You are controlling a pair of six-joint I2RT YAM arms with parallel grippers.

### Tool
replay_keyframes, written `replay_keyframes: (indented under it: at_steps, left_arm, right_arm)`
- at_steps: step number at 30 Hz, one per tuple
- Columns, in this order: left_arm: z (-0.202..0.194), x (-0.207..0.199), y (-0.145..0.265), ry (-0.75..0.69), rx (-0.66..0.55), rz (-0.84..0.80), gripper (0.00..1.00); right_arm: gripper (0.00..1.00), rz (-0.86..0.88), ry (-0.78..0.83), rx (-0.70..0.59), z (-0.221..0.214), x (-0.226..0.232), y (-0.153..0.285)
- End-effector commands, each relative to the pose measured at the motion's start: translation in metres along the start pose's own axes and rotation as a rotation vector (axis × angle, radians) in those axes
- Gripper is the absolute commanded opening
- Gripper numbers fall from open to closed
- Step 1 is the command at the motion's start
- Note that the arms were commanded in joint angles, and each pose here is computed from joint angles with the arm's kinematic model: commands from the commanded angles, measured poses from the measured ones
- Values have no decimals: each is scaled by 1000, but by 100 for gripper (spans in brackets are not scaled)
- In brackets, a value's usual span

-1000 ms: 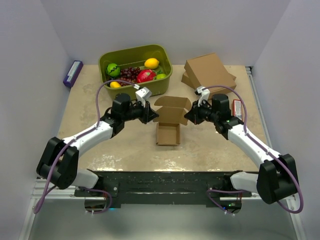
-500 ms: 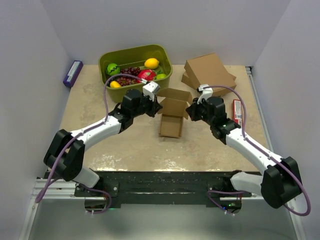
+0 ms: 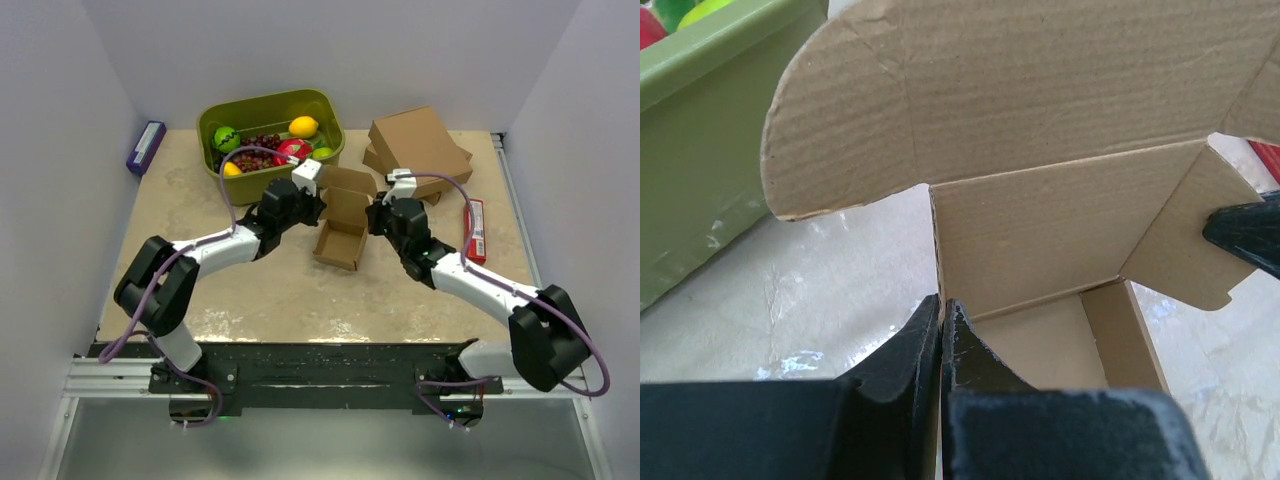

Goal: Fold the paper box

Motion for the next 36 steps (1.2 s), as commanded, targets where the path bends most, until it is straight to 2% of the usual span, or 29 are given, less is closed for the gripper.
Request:
replay_keyframes:
  at_steps: [1,11,18,25,36]
  left_arm:
    - [8,-26,-11,32,-77,-89,0]
    - [-34,-22,-7,72,-14,-81,0]
    - [-52,-23,-4,75,20,-72,0]
    - [-73,-21,3,78,62,-61,0]
    - [-100,-18,15,93,115,-53,0]
  right_arm:
    - [0,-1,-87,-182,31,16,-9]
    - [0,-56,-116,-133,-2,24,-8]
    - [0,-87,-120,-102,-18,30,-6]
    - [0,-199,-114,-72,-35,31,-3]
    - [0,-224,-105,-44,-52,40,2]
Point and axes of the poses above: each gripper's point midway between its finger pads, its own y axis back along the fingers, its own x axis along the line the jaws close on, z = x × y, the point moved 6 cm from there along y, back along the fingers, and after that the axes turned 9 degrees about y, right-handed, at the moved point
